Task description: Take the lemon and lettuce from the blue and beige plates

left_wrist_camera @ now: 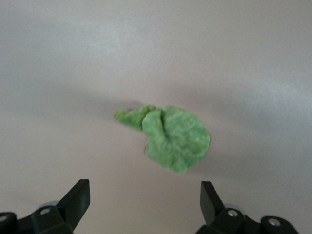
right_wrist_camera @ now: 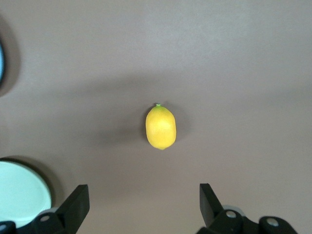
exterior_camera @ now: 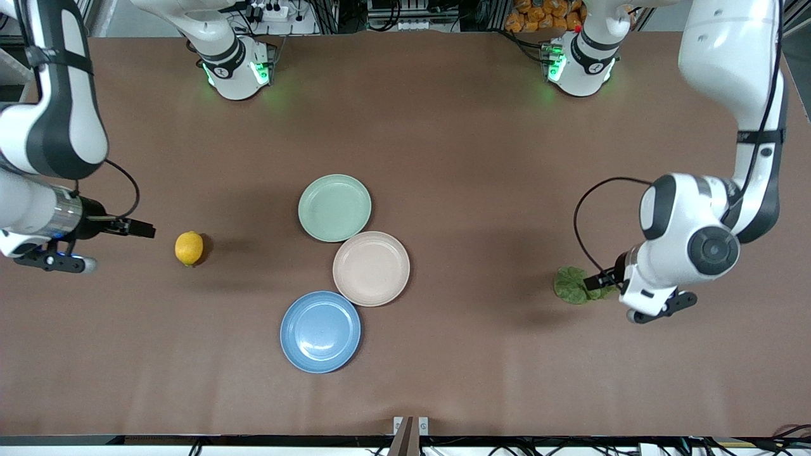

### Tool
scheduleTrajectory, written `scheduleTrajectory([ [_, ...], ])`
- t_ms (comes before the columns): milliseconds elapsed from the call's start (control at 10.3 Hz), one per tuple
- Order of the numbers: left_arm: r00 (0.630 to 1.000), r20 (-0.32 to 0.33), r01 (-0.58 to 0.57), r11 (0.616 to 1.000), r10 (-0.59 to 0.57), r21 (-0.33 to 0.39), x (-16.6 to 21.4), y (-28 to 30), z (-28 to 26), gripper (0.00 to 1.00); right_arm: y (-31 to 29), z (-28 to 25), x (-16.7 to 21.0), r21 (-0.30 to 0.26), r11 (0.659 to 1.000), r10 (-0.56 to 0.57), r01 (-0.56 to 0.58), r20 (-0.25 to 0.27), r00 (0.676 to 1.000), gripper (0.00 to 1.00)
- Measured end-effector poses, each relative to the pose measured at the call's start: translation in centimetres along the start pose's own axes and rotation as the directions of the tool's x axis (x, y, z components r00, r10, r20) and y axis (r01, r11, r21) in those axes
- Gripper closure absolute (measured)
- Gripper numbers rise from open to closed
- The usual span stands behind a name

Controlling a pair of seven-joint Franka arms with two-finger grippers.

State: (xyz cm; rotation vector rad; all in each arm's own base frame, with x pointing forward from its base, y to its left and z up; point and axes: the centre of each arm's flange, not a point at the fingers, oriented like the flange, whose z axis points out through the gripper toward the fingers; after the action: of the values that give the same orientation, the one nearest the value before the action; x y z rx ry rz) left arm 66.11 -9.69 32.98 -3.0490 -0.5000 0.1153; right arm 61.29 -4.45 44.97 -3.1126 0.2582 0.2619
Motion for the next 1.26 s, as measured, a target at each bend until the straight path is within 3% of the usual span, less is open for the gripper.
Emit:
scheduleTrajectory([
  [486, 0.994, -0.105, 0.006, 0.998, -0.012, -0.064, -7.2, -4.1, -6.4, 0.0, 0.3, -7.7, -1.3, 0.008, 1.0, -0.008, 0.009, -0.064, 0.998, 0.0],
  [972, 0.985, -0.17, -0.027, 0.996, 0.012, -0.088, -8.8, -3.9, -13.9, 0.0, 1.1, -12.8, -4.6, 0.022, 0.999, -0.032, 0.035, -0.132, 0.991, 0.0],
  [1264, 0.976, -0.179, -0.135, 0.989, 0.122, -0.065, -9.0, -4.0, -20.7, 0.0, 1.3, -14.2, -5.6, 0.012, 0.999, -0.036, 0.038, -0.152, 0.988, 0.0],
])
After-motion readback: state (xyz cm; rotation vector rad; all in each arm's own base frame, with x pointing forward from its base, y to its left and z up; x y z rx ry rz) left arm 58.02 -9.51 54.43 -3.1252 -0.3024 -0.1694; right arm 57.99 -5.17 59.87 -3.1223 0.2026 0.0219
